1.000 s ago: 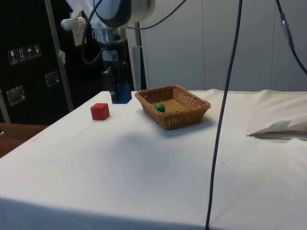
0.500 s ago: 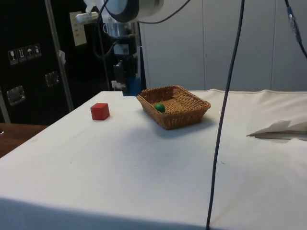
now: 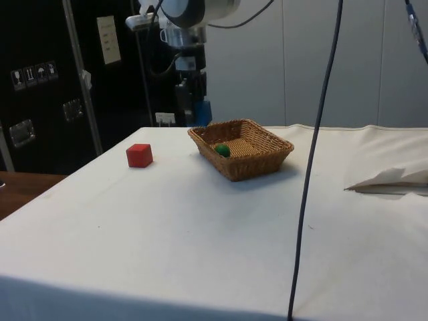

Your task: Place all non-red objects into the basket.

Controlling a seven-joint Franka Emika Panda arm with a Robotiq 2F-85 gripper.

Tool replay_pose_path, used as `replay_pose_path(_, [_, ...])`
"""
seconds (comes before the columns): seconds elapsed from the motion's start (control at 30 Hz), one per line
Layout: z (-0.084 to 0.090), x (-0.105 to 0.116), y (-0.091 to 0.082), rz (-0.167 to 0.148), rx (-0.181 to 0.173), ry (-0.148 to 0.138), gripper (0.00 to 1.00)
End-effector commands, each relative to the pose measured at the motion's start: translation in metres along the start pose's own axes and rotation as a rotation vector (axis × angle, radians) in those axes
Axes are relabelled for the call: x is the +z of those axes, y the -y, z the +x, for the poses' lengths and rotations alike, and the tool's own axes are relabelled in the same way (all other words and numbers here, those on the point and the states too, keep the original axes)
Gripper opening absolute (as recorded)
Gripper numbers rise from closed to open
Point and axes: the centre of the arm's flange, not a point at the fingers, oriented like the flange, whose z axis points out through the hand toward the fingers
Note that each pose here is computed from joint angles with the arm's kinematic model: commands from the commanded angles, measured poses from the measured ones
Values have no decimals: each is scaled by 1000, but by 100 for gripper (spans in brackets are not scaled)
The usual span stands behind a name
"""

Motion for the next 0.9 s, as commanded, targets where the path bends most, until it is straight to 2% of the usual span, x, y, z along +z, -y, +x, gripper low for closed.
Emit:
replay_pose_path(0.0, [-3,-1,-4,4,-2,-3,3])
replay_pose_path(0.07, [-3,-1,-6,-2,0,1,3])
replay_pose_path(0.33, [-19,0,-35,-7,1,8,3])
replay_pose_path(0.4, [-17,2,-34,-14,2,15,3])
replay_pose_path(0.57, [-34,1,-58,-14,1,17,3])
replay_pose_path(0.7, [-38,3,-63,-19,3,30,3])
replay_pose_path(0.73, [-41,2,-67,-15,3,21,3])
replay_pose_path(0.87, [-47,3,-74,-13,5,24,3])
